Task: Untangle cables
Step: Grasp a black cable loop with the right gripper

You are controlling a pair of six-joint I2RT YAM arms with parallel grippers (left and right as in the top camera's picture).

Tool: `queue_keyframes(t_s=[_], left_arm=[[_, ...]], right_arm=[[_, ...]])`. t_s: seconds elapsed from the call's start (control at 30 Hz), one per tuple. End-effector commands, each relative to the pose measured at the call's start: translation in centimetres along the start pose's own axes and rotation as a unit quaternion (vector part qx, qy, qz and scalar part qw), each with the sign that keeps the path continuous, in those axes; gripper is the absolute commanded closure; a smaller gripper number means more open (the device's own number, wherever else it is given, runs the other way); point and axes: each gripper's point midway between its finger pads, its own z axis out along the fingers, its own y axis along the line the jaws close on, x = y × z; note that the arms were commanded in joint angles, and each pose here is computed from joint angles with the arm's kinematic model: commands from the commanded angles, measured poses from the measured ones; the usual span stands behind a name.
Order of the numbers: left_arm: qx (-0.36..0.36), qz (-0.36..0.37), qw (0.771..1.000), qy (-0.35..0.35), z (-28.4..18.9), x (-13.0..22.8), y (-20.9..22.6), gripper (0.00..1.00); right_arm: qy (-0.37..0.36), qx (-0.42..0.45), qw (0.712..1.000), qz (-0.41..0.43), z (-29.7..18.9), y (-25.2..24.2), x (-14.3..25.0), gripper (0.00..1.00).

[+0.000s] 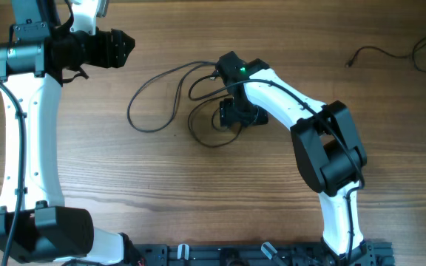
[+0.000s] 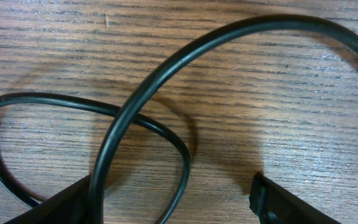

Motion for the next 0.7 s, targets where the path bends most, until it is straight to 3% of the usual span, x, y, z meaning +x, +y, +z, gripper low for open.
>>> queue_keyframes(t_s=[0.0, 0.07, 0.2, 0.23, 0.3, 0.37, 0.67], left_arm=[[0.012, -0.004, 1.000, 0.003, 0.4, 0.1, -0.4, 0.25], [0.012, -0.003, 1.000, 0.003, 0.4, 0.1, -0.4, 0.25], [0.012, -0.004, 1.000, 0.003, 0.4, 0.1, -0.4, 0.25], [0.012, -0.003, 1.000, 0.003, 0.4, 0.1, -0.4, 0.25], [0.012, -0.003, 1.000, 0.003, 0.4, 0.1, -0.4, 0.25], [0.012, -0.003, 1.000, 0.003, 0.4, 0.1, -0.4, 0.25], [0.012, -0.004, 1.000, 0.003, 0.4, 0.1, -0.4, 0.25]], right_arm=[[0.020, 0.010, 1.000, -0.005, 1.8, -0.3, 1.0, 0.21], [0.020, 0.010, 1.000, -0.006, 1.8, -0.4, 1.0, 0.22], [0.023, -0.001, 1.000, -0.011, 1.8, 0.1, 1.1, 0.36], [0.025, -0.007, 1.000, -0.011, 1.8, 0.3, 1.1, 0.57], [0.025, -0.014, 1.000, -0.011, 1.8, 0.5, 1.1, 0.83], [0.027, -0.026, 0.999, -0.011, 1.8, 1.0, 1.2, 0.95], [0.024, -0.065, 0.997, -0.015, 1.7, 2.4, 0.8, 0.95]])
